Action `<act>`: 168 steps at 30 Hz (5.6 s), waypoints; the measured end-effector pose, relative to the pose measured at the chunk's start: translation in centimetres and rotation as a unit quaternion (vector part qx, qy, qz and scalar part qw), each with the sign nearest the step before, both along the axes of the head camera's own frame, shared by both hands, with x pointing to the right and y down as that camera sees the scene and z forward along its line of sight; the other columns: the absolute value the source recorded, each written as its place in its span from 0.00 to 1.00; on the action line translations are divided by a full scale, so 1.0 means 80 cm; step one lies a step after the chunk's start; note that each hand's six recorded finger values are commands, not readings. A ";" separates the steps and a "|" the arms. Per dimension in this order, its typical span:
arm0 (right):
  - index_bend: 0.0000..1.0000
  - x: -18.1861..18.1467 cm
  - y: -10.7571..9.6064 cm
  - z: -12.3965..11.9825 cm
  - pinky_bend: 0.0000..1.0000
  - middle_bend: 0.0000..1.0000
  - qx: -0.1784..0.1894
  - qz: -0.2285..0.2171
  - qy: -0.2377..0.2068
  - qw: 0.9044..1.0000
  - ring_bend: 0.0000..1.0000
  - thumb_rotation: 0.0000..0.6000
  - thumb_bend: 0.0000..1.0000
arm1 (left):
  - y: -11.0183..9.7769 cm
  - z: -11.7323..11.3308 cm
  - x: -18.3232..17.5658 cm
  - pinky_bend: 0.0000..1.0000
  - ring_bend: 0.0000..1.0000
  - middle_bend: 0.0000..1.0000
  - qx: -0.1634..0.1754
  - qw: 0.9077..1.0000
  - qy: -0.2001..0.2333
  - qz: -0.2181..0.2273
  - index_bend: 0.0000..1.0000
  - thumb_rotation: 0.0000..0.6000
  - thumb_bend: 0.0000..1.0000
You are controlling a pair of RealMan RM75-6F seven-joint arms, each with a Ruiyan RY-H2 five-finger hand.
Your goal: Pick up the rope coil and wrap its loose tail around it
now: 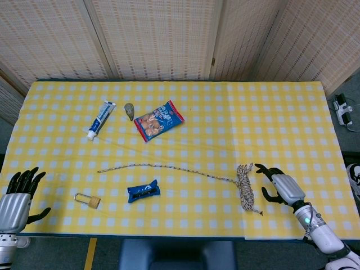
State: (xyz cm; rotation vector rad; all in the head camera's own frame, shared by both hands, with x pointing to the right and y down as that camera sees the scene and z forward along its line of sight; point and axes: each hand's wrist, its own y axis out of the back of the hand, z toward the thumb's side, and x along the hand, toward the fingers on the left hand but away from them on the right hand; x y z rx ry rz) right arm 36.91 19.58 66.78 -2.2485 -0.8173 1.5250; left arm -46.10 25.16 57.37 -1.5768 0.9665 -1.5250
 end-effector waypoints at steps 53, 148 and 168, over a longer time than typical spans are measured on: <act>0.22 -0.076 0.013 0.034 0.19 0.26 0.128 -0.217 0.130 0.959 0.29 1.00 0.34 | 0.010 0.003 -0.010 0.00 0.08 0.07 -0.007 1.000 0.008 -0.010 0.17 1.00 0.18; 0.64 -0.121 -0.085 -0.018 0.52 0.56 0.197 -0.143 0.106 0.964 0.58 1.00 0.60 | -0.131 0.194 0.158 0.03 0.21 0.22 -0.128 0.985 0.090 0.078 0.47 1.00 0.33; 0.64 -0.121 -0.086 -0.015 0.52 0.56 0.194 -0.141 0.107 0.965 0.57 1.00 0.60 | -0.130 0.226 0.144 0.03 0.21 0.22 -0.142 0.986 0.071 0.050 0.52 1.00 0.39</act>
